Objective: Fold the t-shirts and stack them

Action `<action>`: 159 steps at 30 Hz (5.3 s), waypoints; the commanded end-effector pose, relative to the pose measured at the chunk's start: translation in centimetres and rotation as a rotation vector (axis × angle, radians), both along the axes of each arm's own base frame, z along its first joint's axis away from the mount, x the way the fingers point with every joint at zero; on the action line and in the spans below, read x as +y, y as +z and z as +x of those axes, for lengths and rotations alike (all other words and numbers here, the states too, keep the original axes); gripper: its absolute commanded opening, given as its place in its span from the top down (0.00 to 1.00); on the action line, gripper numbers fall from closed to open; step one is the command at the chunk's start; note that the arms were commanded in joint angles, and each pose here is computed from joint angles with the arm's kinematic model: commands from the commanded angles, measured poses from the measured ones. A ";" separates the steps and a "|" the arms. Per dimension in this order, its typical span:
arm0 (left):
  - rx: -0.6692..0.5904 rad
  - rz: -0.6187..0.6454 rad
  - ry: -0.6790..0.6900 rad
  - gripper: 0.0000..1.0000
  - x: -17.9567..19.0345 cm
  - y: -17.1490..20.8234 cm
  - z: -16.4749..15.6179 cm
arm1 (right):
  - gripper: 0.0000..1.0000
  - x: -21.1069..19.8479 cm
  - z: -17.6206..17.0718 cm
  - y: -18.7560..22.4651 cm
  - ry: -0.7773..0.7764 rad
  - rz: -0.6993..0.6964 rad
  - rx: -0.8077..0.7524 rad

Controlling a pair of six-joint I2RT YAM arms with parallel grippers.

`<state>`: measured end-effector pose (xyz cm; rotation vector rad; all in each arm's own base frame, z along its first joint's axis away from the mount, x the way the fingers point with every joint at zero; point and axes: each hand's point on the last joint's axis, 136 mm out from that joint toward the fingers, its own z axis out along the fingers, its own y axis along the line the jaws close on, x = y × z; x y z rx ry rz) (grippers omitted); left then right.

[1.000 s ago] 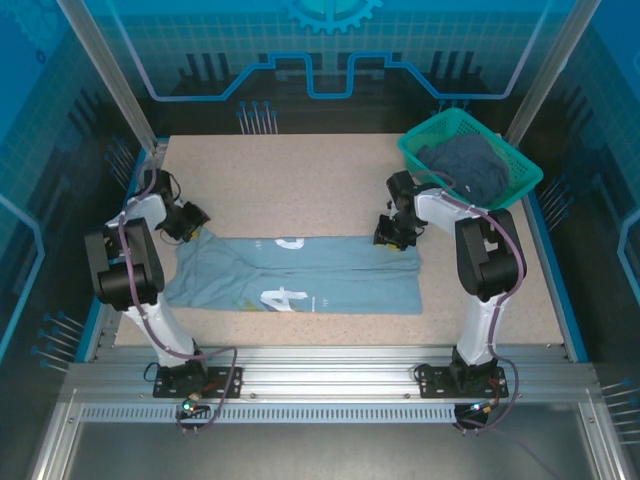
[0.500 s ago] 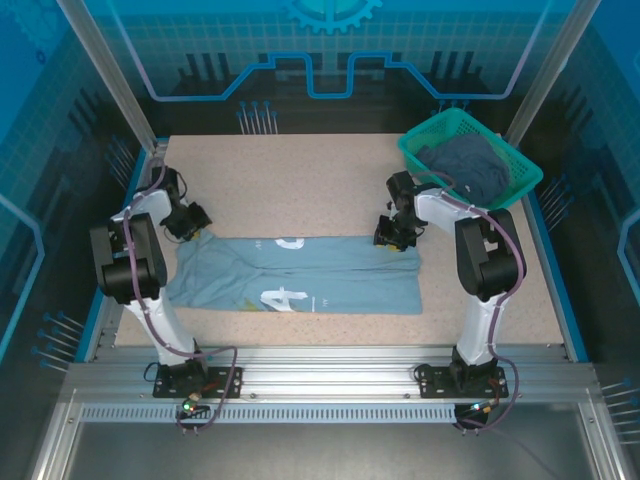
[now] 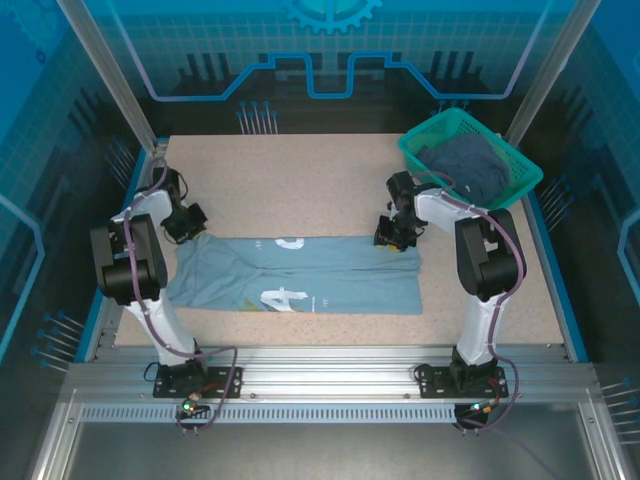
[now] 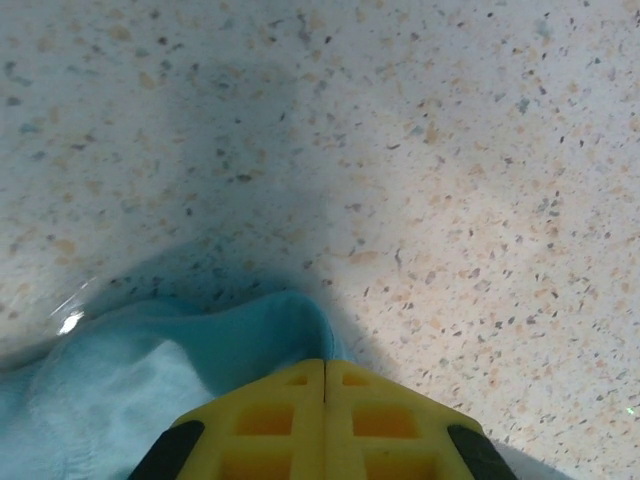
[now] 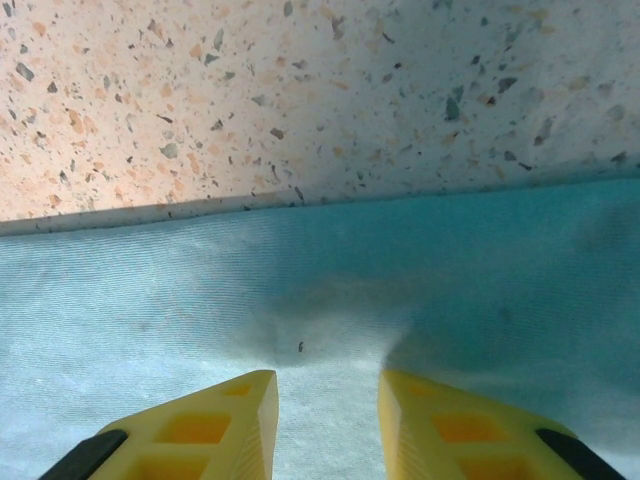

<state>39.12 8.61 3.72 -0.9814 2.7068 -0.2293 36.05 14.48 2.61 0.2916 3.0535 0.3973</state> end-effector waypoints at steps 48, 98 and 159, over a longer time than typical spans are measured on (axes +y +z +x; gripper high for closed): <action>0.209 0.197 0.252 0.65 2.8 1.9 -10.1 | 0.70 -5.9 -4.8 3.0 -0.173 -0.152 -0.023; 0.113 -0.093 0.513 0.59 -2.9 4.7 -15.7 | 0.87 -4.1 -4.3 3.3 -0.172 -0.084 -0.047; 0.117 -0.177 0.299 1.00 -5.1 3.7 -17.2 | 0.81 2.4 -1.8 0.6 -0.010 0.082 0.044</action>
